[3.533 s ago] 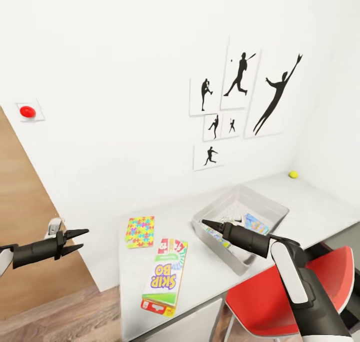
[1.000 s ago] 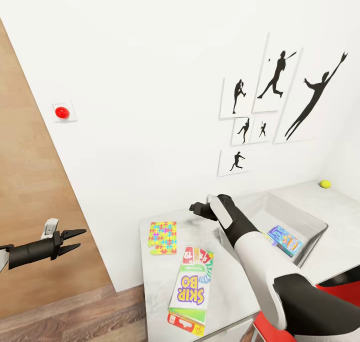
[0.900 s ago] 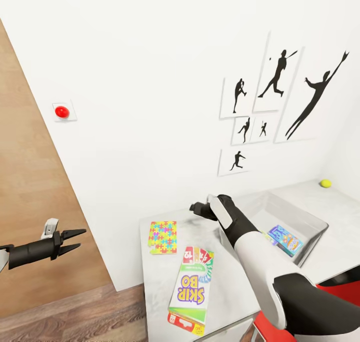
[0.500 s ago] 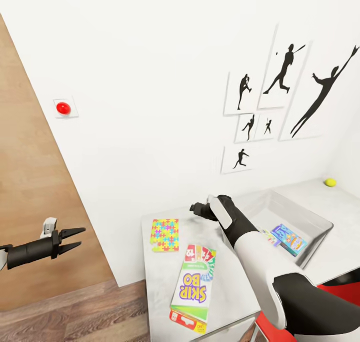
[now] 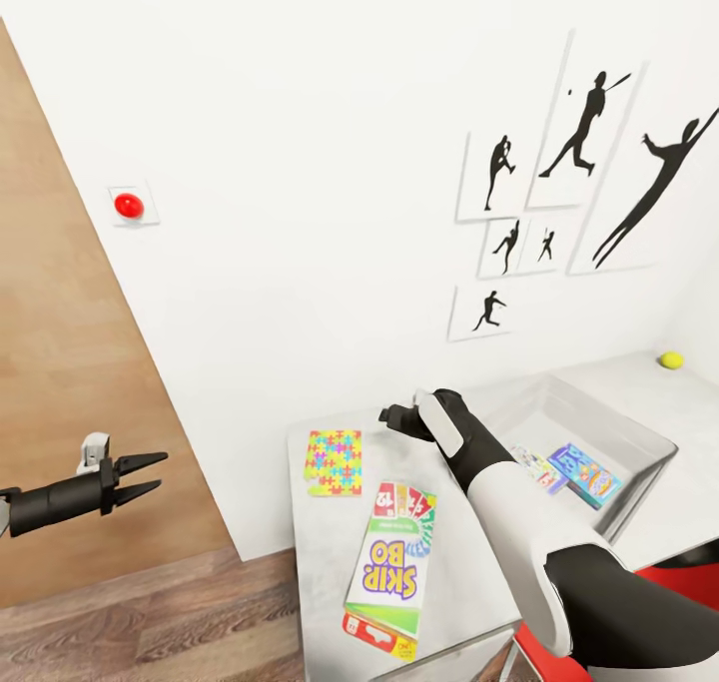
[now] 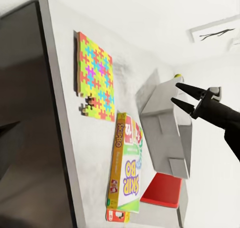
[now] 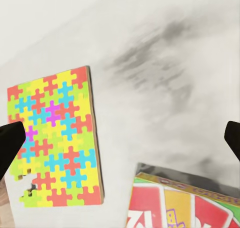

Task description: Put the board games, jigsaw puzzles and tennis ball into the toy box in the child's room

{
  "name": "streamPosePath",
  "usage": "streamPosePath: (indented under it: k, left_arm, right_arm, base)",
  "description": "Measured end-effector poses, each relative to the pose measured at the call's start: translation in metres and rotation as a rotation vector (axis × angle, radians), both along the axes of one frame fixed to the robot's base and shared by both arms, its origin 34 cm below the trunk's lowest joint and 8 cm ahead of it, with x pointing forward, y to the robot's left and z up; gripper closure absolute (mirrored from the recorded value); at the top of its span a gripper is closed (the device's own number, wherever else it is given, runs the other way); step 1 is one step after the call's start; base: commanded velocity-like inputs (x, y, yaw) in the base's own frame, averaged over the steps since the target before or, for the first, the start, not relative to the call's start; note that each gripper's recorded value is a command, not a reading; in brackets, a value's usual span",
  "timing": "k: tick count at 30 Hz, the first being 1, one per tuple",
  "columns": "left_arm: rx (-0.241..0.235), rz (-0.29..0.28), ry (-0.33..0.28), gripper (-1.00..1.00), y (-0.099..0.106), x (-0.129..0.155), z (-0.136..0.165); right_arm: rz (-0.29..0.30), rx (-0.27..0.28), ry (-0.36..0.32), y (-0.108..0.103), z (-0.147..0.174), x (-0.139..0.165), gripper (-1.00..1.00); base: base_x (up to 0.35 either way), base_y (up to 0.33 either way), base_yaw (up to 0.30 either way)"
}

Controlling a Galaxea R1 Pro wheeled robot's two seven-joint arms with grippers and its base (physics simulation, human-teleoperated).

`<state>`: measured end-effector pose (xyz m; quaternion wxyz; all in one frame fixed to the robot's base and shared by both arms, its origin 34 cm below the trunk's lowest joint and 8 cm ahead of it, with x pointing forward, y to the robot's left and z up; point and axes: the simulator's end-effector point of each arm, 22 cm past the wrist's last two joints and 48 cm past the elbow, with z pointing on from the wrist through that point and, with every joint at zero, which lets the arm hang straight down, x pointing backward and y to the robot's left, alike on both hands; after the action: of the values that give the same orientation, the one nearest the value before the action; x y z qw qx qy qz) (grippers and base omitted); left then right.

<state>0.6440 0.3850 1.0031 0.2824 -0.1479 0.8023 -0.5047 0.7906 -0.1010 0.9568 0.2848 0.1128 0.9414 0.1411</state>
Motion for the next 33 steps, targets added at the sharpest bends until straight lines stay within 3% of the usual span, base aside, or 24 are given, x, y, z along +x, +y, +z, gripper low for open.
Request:
streamPosePath:
  k: [9,14,19,33]
  left_arm:
    - [-0.046,-0.029,-0.023,-1.00,-0.009,-0.002,0.006]
    - [-0.060,-0.109,-0.076,-1.00,-0.030,-0.008,0.009]
    - [-0.073,-0.174,-0.081,-1.00,-0.047,-0.018,0.004]
    - [-0.080,-0.194,-0.061,-1.00,-0.052,-0.021,-0.008]
  right_arm:
    - [0.000,-0.001,0.009,0.000,-0.007,0.000,-1.00]
    - [-0.001,0.000,0.011,0.000,-0.008,-0.001,-1.00]
    - [-0.002,0.000,0.014,0.000,-0.011,-0.001,-1.00]
    - [-0.001,-0.003,0.035,0.000,-0.025,-0.001,-1.00]
  base:
    - [0.000,0.000,-0.014]
    - [0.000,0.000,-0.004]
    - [0.000,0.000,0.000]
    - [0.000,0.000,0.000]
